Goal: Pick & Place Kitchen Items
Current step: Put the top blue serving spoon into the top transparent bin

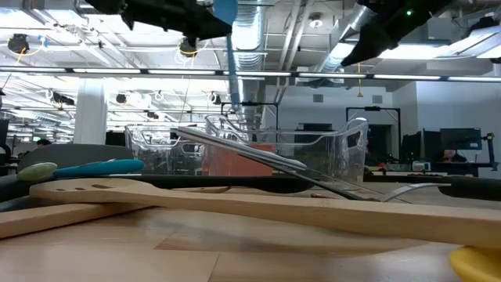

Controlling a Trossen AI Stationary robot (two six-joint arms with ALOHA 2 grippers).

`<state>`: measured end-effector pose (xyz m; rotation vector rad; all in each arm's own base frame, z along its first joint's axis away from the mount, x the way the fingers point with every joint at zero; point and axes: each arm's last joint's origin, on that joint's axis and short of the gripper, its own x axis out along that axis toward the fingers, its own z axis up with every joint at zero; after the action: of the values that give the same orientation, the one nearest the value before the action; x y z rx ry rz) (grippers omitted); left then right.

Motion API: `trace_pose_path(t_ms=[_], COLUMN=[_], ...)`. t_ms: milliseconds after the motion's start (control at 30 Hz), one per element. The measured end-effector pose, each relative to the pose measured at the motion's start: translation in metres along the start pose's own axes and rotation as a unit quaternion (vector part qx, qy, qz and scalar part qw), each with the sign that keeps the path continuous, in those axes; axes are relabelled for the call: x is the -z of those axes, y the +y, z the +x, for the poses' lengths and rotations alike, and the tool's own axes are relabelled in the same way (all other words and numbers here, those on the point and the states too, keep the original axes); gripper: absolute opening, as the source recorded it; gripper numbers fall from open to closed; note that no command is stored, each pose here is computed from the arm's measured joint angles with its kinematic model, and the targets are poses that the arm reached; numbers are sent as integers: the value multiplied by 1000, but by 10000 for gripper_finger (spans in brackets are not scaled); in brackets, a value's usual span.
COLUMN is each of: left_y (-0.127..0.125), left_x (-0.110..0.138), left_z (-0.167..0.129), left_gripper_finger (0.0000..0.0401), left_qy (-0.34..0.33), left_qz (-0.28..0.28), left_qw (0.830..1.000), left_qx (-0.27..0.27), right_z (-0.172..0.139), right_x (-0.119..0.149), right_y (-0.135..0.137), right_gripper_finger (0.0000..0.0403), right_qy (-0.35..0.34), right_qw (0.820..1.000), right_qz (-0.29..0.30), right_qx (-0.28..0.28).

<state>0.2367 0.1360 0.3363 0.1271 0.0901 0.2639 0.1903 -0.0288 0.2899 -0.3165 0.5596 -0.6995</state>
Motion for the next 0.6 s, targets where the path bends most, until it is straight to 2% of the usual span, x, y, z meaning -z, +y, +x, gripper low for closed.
trace_pose_path(t_ms=[167, 233, 467, 600], left_y=[5, 7, 14, 15], left_x=[0, 1, 11, 15], left_z=[-22, -27, -39, -40], left_gripper_finger=[16, 14, 13, 13], left_qy=[50, 67, 129, 144], left_qz=[-15, -19, -39, -44], left_qw=[998, 996, 988, 985], left_qx=[-36, -58, -80, -82], right_z=[-1, -1, -1, -2], right_x=[4, 6, 6, 5], right_y=[0, 2, -2, -12], right_gripper_finger=[38, 11, 2, 1], right_qy=[18, 21, -3, -27], right_qw=[1000, 999, 985, 973], right_qz=[1, -9, -4, 15], right_qx=[-4, -29, -171, -228])
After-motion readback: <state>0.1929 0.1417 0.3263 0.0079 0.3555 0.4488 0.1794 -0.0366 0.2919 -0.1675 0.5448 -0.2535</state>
